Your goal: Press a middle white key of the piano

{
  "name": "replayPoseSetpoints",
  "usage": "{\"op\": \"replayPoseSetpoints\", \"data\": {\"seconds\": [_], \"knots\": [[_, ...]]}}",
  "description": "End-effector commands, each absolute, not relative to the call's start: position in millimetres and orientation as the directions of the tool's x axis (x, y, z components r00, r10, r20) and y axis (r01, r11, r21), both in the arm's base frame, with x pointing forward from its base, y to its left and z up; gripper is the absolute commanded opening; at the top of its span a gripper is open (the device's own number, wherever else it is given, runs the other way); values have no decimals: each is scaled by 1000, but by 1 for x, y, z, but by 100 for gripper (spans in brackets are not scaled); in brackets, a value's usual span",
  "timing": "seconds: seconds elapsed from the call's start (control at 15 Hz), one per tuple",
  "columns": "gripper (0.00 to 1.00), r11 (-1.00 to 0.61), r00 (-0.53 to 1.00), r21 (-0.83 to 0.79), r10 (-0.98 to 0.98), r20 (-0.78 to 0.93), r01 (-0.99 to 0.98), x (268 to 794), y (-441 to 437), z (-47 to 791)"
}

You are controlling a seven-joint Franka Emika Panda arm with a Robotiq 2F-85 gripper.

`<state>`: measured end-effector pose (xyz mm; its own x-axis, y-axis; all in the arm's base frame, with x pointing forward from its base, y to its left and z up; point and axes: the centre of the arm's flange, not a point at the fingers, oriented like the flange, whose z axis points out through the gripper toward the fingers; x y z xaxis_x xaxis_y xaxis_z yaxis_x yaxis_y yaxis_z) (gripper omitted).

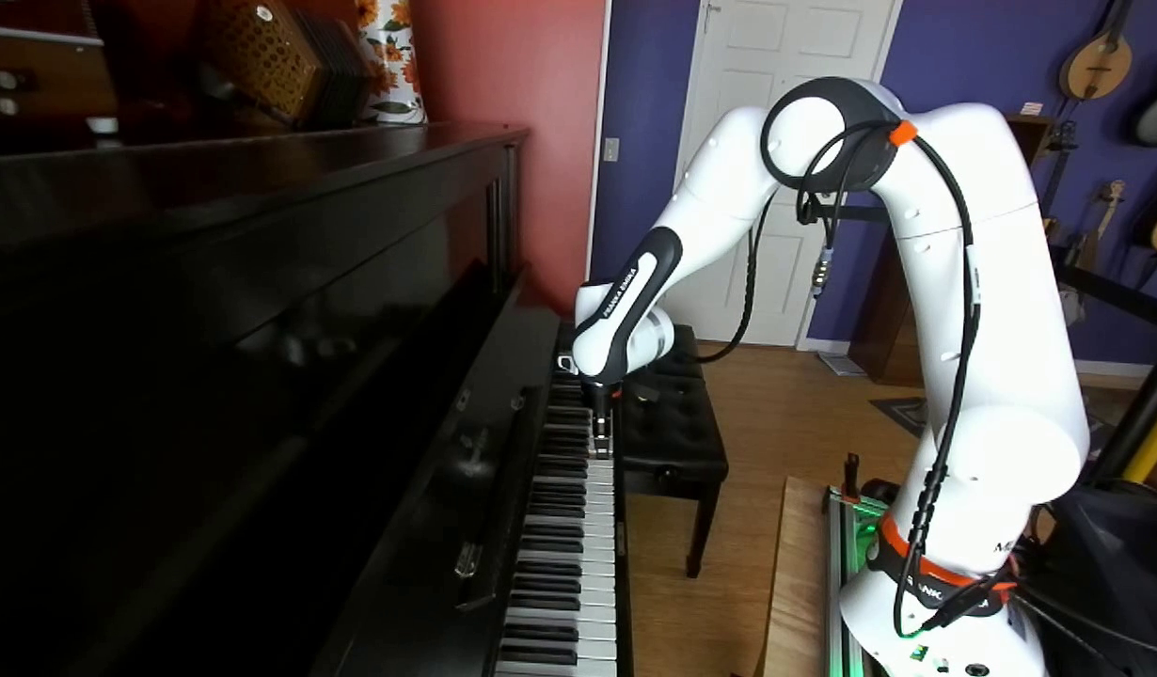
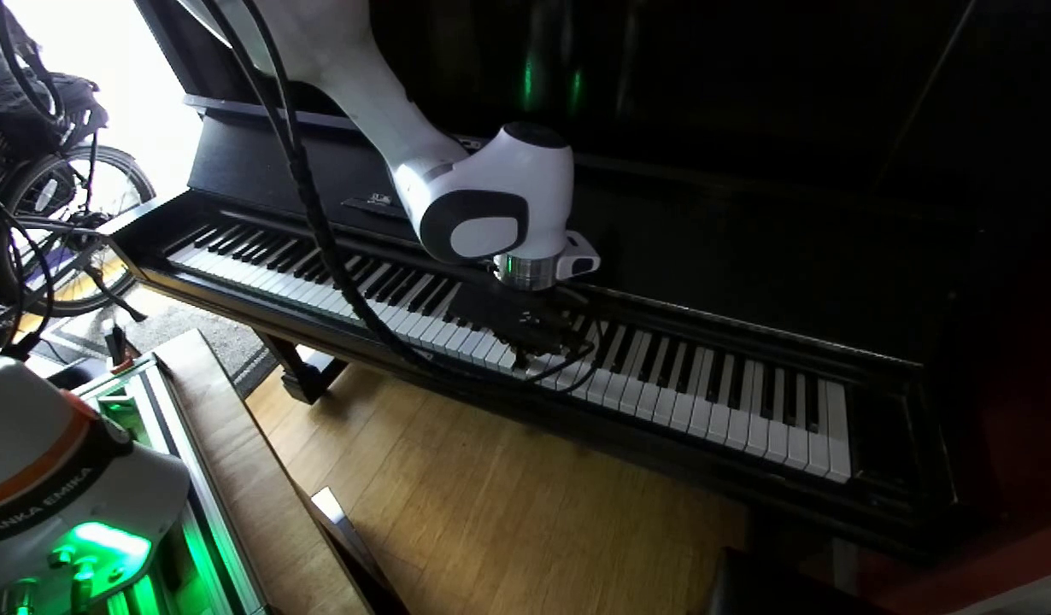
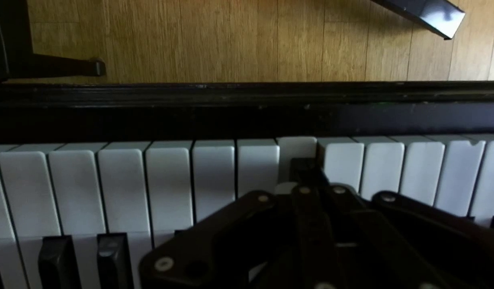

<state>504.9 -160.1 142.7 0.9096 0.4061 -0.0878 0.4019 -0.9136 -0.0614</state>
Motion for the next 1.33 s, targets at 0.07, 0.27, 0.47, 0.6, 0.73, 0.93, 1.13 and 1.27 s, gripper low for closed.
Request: {"op": "replayPoseSetpoints", "data": {"seconds": [0.07, 0.27, 0.47, 0.6, 0.73, 0.93, 1.13, 1.27], "knots": [[0, -918, 914, -32, 396, -90, 395, 508, -162, 149], [0, -916, 912, -19, 401, -88, 401, 510, -161, 159], [0, -916, 913, -2, 400, -79, 401, 512, -160, 173], [0, -918, 916, 16, 395, -76, 397, 513, -158, 182], [26, -919, 918, 36, 390, -69, 393, 514, -156, 192], [42, -920, 922, 64, 382, -68, 386, 515, -153, 206], [64, -924, 929, 97, 365, -59, 369, 514, -150, 228], [80, -929, 937, 123, 346, -51, 350, 513, -146, 246]]}}
